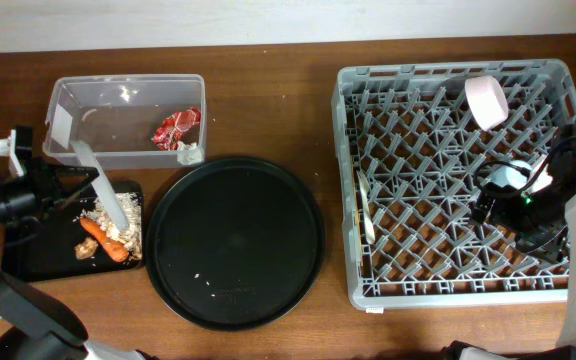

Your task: Sort waste into correct bins and load items into the dishwasher rack

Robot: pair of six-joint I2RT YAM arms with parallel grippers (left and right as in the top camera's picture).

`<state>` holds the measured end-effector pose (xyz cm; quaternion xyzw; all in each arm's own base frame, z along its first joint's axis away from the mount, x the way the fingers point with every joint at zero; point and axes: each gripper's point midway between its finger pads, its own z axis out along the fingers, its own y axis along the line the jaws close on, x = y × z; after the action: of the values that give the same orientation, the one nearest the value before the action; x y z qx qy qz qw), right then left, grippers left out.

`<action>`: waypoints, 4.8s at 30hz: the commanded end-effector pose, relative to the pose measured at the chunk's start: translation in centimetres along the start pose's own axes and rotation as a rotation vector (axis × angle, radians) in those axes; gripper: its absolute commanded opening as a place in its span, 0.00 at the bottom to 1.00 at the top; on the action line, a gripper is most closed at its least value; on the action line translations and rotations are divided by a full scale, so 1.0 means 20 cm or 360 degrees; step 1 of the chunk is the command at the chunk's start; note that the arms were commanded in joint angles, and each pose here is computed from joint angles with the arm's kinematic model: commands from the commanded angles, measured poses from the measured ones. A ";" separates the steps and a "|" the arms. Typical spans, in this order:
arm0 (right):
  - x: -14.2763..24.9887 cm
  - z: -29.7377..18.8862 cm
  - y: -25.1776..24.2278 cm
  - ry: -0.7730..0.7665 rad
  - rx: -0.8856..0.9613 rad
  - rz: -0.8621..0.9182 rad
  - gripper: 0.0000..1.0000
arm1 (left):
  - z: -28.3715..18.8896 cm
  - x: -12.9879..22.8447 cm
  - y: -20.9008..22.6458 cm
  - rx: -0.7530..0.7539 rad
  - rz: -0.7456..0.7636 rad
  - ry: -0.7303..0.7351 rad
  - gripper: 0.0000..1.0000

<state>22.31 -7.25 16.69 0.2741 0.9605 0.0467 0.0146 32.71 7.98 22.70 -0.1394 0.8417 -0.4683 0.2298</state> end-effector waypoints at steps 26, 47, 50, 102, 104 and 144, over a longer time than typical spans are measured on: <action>0.00 -0.01 0.00 -0.0016 0.0000 -0.0011 0.99 | 1.32 0.62 -1.55 0.0782 0.1070 0.0353 0.00; 0.01 -0.01 0.00 -0.0010 -0.0005 -0.0010 0.99 | 2.09 0.84 -1.34 0.0809 0.0664 0.0405 0.00; 0.01 -0.01 0.00 -0.0009 -0.0005 -0.0010 0.99 | 2.15 0.89 -1.26 0.0753 0.0615 0.0461 0.00; -0.16 -0.03 0.60 -0.0386 -0.0371 -0.0713 0.99 | 0.39 0.17 0.10 -0.1550 0.0088 0.0202 0.99; -0.14 -0.02 0.59 -0.0370 -0.0354 -0.0822 0.99 | 0.30 0.20 0.14 -0.1588 -0.0006 0.0216 0.99; 0.28 -0.20 0.41 -0.1666 -0.0555 -0.0941 0.99 | -0.02 0.70 -0.09 -0.1180 0.0772 -0.0530 0.99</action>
<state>21.86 1.99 22.35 -0.0184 0.8511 0.0567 0.5217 20.61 1.18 21.02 -0.0955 0.9110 -0.0403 0.3992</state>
